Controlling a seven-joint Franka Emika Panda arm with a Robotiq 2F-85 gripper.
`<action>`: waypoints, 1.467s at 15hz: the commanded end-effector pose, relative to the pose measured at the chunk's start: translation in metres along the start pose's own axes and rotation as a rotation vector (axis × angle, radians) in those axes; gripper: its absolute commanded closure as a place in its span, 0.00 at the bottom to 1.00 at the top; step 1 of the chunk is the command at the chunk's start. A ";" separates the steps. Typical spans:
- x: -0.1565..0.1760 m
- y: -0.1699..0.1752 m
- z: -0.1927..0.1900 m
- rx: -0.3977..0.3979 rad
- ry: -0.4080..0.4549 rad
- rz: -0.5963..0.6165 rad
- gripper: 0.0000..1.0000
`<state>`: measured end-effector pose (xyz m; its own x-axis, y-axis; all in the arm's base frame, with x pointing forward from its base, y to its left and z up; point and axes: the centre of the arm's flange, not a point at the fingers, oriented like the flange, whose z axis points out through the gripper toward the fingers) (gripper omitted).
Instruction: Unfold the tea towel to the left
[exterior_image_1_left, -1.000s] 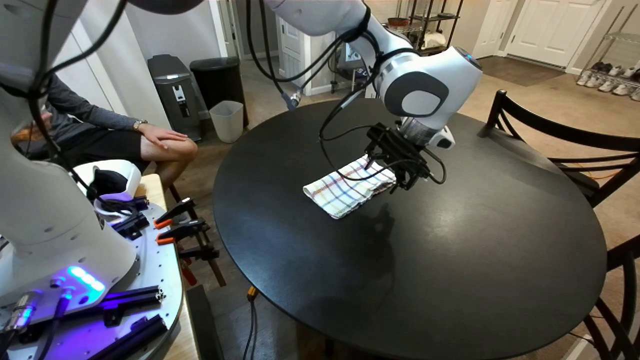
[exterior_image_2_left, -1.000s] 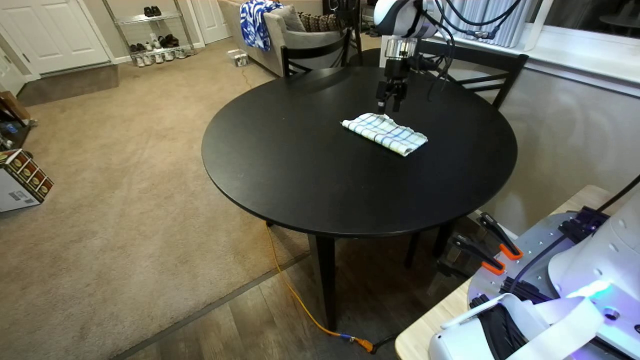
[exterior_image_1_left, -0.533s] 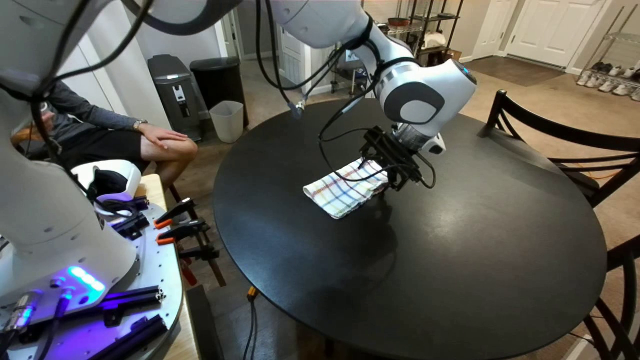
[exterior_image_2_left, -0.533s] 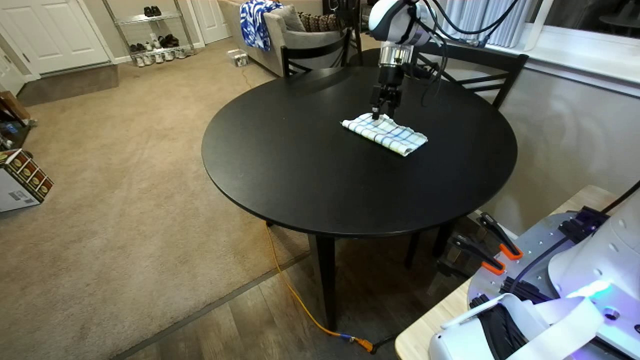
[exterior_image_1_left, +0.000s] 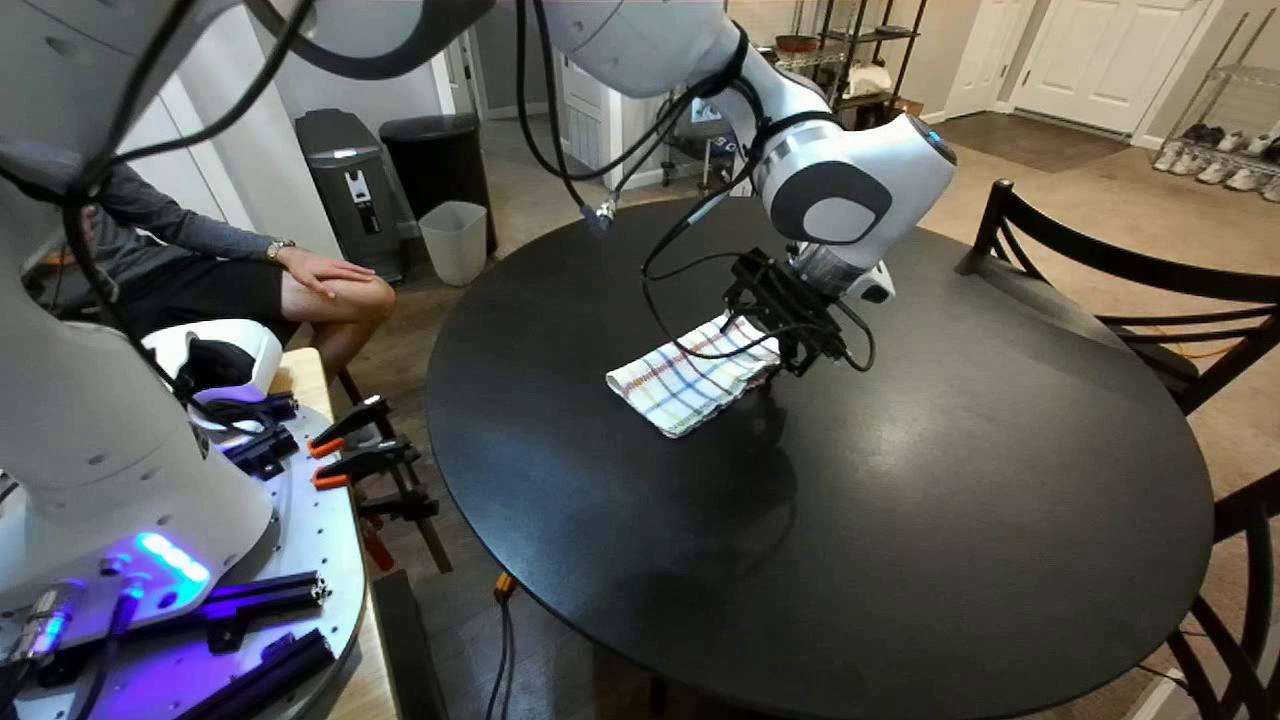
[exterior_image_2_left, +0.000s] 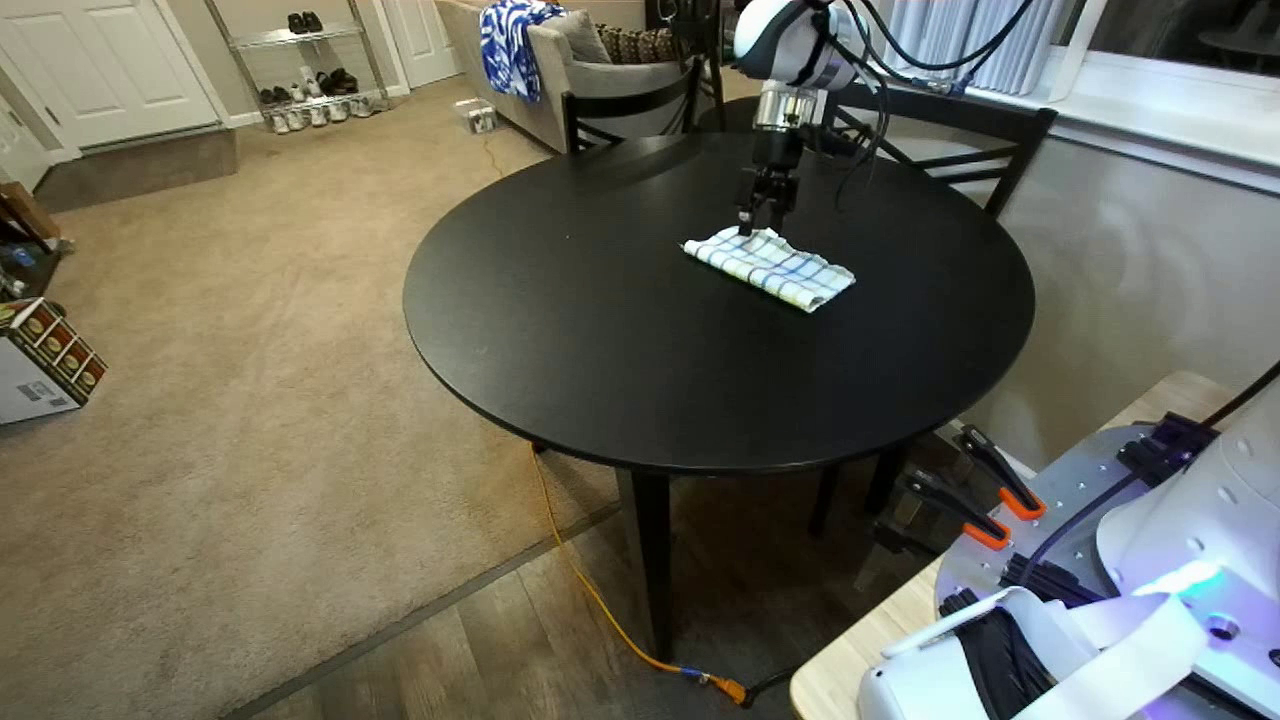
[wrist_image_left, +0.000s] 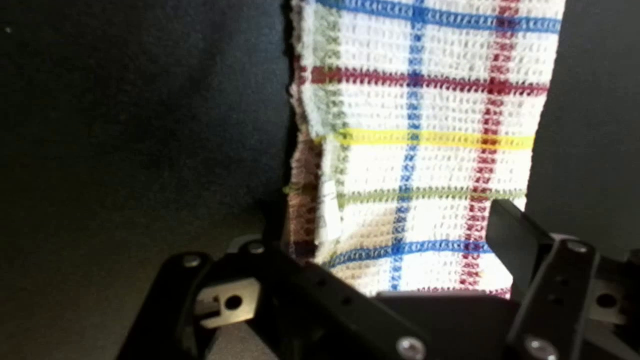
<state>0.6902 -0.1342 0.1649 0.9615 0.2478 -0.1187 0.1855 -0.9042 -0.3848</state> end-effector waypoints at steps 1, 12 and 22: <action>-0.001 -0.005 -0.010 0.016 0.025 0.036 0.00; 0.000 -0.005 -0.008 0.055 -0.016 0.113 0.00; 0.000 -0.009 -0.005 0.090 -0.031 0.105 0.58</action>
<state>0.6880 -0.1277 0.1694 0.9662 0.1806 -0.1841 0.0892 -0.9038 -0.4185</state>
